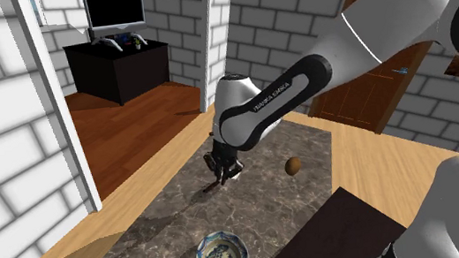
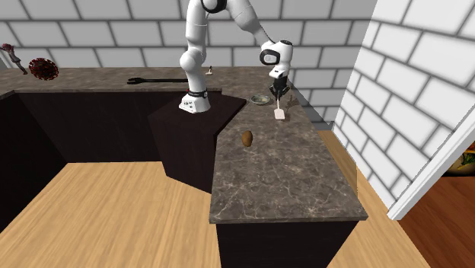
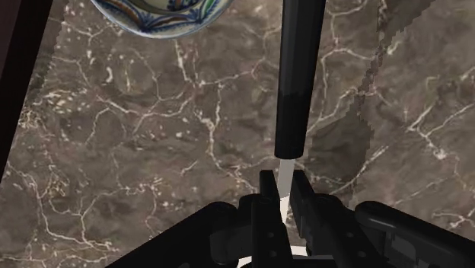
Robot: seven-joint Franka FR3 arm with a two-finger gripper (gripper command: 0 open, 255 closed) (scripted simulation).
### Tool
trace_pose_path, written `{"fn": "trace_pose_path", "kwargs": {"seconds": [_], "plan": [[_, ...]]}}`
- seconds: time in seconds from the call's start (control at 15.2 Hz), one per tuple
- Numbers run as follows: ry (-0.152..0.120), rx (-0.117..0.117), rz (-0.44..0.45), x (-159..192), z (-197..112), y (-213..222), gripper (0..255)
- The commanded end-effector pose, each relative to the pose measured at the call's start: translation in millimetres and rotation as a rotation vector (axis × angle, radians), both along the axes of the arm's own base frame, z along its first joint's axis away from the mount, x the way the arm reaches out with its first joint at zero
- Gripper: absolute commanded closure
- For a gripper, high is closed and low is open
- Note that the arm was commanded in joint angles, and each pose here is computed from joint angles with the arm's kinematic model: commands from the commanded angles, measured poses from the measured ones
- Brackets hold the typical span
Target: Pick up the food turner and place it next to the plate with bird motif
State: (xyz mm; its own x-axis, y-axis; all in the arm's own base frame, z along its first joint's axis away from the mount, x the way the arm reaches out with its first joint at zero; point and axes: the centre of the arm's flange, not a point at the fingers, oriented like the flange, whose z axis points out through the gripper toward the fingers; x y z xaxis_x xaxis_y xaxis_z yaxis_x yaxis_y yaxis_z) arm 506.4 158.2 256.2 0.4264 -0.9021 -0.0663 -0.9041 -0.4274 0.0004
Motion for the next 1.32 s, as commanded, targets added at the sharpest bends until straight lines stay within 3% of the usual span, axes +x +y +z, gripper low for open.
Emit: {"fn": "trace_pose_path", "kwargs": {"seconds": [0.0, 1.12, 1.25], "plan": [[0.0, 0.0, -0.002, 1, -6, 8, 255], [0.0, 0.0, -0.002, 1, -99, 8, 255], [0.0, 0.0, -0.002, 1, -99, 8, 255]]}}
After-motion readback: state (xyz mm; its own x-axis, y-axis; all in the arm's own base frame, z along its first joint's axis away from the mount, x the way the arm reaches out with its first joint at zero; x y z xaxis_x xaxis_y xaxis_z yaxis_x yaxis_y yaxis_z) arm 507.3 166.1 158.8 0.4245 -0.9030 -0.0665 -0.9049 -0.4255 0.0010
